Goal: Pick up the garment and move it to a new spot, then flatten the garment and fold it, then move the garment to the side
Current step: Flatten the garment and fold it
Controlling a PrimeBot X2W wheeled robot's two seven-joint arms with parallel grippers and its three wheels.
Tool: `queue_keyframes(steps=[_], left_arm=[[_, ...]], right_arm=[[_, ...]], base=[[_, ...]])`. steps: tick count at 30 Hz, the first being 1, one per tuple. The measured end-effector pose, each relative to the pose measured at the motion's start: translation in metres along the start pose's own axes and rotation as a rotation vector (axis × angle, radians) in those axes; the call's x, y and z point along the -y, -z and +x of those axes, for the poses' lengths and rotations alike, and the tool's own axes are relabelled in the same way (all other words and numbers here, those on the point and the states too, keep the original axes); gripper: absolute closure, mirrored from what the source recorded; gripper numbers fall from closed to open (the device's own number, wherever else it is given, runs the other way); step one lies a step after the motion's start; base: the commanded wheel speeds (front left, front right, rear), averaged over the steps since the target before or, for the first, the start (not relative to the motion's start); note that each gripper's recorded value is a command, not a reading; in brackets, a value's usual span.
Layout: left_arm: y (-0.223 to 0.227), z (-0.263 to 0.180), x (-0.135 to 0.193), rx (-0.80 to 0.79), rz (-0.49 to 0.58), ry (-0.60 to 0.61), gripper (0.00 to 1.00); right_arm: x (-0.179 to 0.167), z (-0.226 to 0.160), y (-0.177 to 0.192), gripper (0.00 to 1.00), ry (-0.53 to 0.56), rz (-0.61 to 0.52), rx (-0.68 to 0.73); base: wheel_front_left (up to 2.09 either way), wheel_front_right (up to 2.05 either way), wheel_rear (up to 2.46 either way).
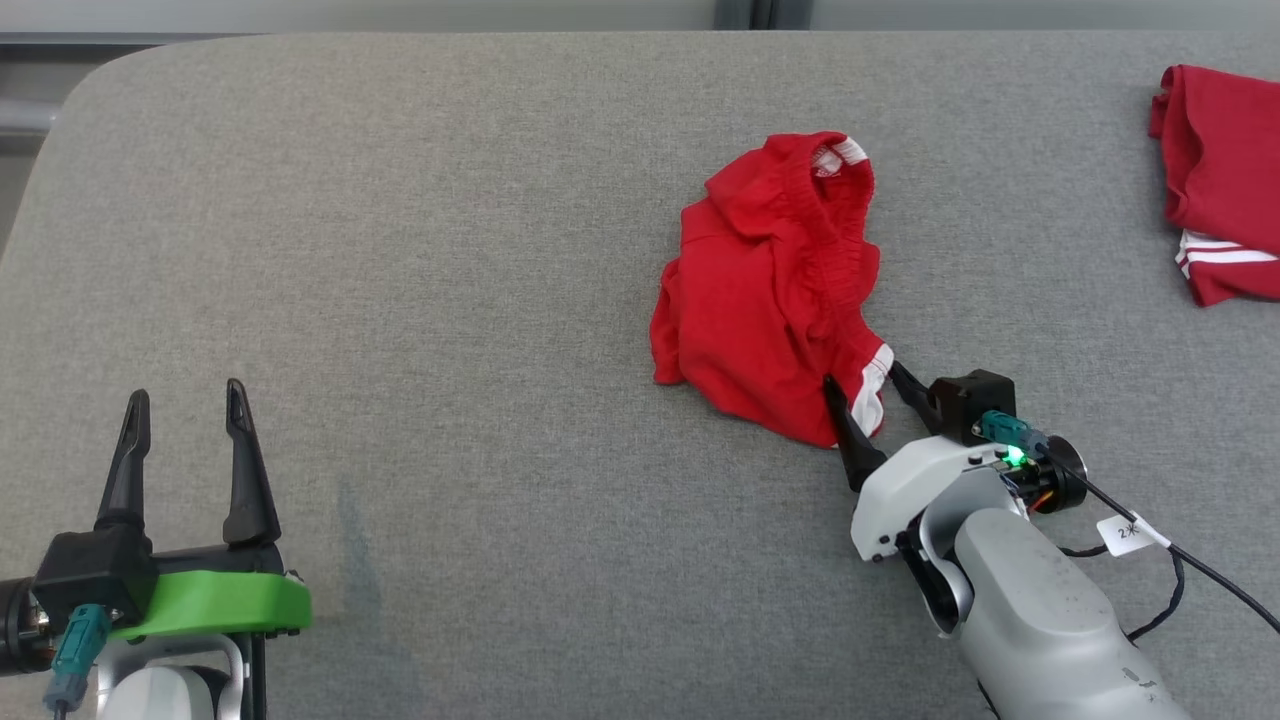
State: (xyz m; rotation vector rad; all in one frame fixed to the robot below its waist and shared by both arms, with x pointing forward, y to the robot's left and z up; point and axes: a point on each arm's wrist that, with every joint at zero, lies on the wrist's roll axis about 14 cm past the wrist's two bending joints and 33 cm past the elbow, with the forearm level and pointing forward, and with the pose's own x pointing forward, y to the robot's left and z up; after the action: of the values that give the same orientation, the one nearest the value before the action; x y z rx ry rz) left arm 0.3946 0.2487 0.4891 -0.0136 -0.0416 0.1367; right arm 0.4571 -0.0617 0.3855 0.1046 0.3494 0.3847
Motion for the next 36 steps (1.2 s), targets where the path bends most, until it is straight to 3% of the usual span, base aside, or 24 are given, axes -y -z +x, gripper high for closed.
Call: queue_keyframes(steps=[8, 9, 10, 11, 18, 30, 36], left_arm=[[0.001, 0.001, -0.002, -0.002, 0.002, -0.004, 0.0], [0.001, 0.001, -0.001, -0.004, 0.001, -0.003, 0.0], [0.002, 0.001, -0.001, -0.004, 0.0, -0.002, 0.0], [0.002, 0.002, 0.0, -0.004, 0.0, -0.001, 0.0], [0.0, 0.003, 0.001, 0.003, 0.0, 0.003, 0.0], [-0.007, 0.001, 0.02, 0.023, -0.014, 0.058, 0.0], [-0.013, -0.002, 0.028, 0.036, -0.026, 0.079, 0.0]], right_arm=[[-0.024, 0.005, 0.006, 0.03, -0.06, 0.105, -0.016], [-0.025, 0.006, 0.006, 0.58, -0.063, 0.107, -0.018], [-0.025, 0.007, 0.004, 0.82, -0.064, 0.106, -0.013], [-0.025, 0.009, 0.001, 1.0, -0.063, 0.11, -0.006], [0.0, 0.006, -0.022, 1.0, 0.012, 0.116, 0.074], [0.107, -0.053, -0.073, 1.0, 0.271, -0.021, 0.241], [0.107, -0.066, -0.114, 1.0, 0.27, -0.088, 0.352]], base=[[0.0, 0.0, 0.0], [0.0, 0.0, 0.0], [0.0, 0.0, 0.0], [0.0, 0.0, 0.0], [0.0, 0.0, 0.0], [0.0, 0.0, 0.0], [0.0, 0.0, 0.0]])
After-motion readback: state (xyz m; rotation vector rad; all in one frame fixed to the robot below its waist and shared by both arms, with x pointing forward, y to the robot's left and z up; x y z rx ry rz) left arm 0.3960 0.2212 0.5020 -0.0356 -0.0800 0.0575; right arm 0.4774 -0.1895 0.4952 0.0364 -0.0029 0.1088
